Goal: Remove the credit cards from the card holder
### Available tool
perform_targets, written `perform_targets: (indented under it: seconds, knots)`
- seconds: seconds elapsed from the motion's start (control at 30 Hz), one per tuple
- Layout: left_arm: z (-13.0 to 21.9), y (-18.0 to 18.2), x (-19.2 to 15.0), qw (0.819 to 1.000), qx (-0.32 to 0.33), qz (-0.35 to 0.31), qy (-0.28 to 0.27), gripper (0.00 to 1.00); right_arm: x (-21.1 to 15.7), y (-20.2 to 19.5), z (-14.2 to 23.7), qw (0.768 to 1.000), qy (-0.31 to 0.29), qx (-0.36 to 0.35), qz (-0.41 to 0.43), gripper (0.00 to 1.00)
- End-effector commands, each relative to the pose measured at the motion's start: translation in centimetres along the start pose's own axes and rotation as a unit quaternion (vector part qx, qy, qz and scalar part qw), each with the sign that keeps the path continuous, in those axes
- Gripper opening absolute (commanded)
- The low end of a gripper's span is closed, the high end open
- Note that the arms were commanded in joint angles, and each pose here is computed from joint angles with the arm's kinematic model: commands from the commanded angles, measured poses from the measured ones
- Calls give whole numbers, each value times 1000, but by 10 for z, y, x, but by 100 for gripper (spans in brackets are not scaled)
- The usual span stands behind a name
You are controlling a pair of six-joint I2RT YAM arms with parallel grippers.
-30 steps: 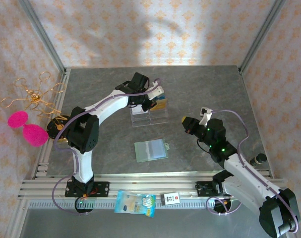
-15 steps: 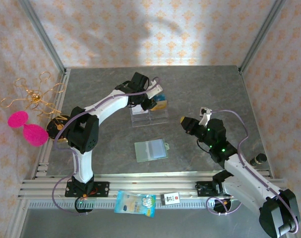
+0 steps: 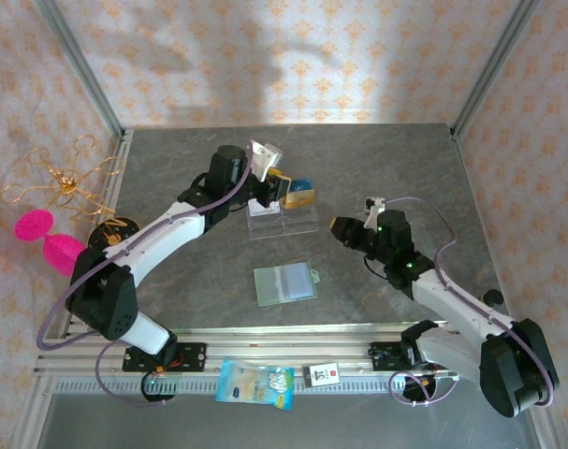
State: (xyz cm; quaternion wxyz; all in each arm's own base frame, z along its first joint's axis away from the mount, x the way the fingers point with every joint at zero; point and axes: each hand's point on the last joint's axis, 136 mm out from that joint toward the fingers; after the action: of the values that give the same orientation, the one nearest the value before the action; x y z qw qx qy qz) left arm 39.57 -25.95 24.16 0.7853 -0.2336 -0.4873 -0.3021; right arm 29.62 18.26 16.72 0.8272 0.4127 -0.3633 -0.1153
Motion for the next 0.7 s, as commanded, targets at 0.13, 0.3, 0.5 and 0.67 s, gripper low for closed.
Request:
perform_targets:
  seconds: [0.13, 0.3, 0.5, 0.67]
  knots:
    - [-41, -5, -46, 989, 37, 5, 140, 37, 10, 2, -8, 1000, -13, -13, 21, 34]
    - [-50, -6, -68, 980, 35, 32, 193, 35, 7, -3, -4, 999, -15, -20, 23, 34]
    - [-63, 4, -82, 971, 47, 55, 227, 32, 5, -5, -1, 999, -16, -20, 29, 34]
    - [-62, 11, -74, 973, 56, 67, 216, 34, 6, -2, 2, 999, -19, -14, 33, 35]
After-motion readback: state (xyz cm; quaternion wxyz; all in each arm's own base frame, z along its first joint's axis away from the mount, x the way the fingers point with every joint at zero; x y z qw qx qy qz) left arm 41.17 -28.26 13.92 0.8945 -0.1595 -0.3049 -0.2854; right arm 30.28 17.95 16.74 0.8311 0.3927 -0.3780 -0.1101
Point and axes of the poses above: each hand's point on the last joint's axis, 136 mm out from that joint toward the fingers, its own z axis back along the fingers, its own y axis along the line the jaws close on, x = y × z, and after that the axes turned 7 degrees about -z, right-handed
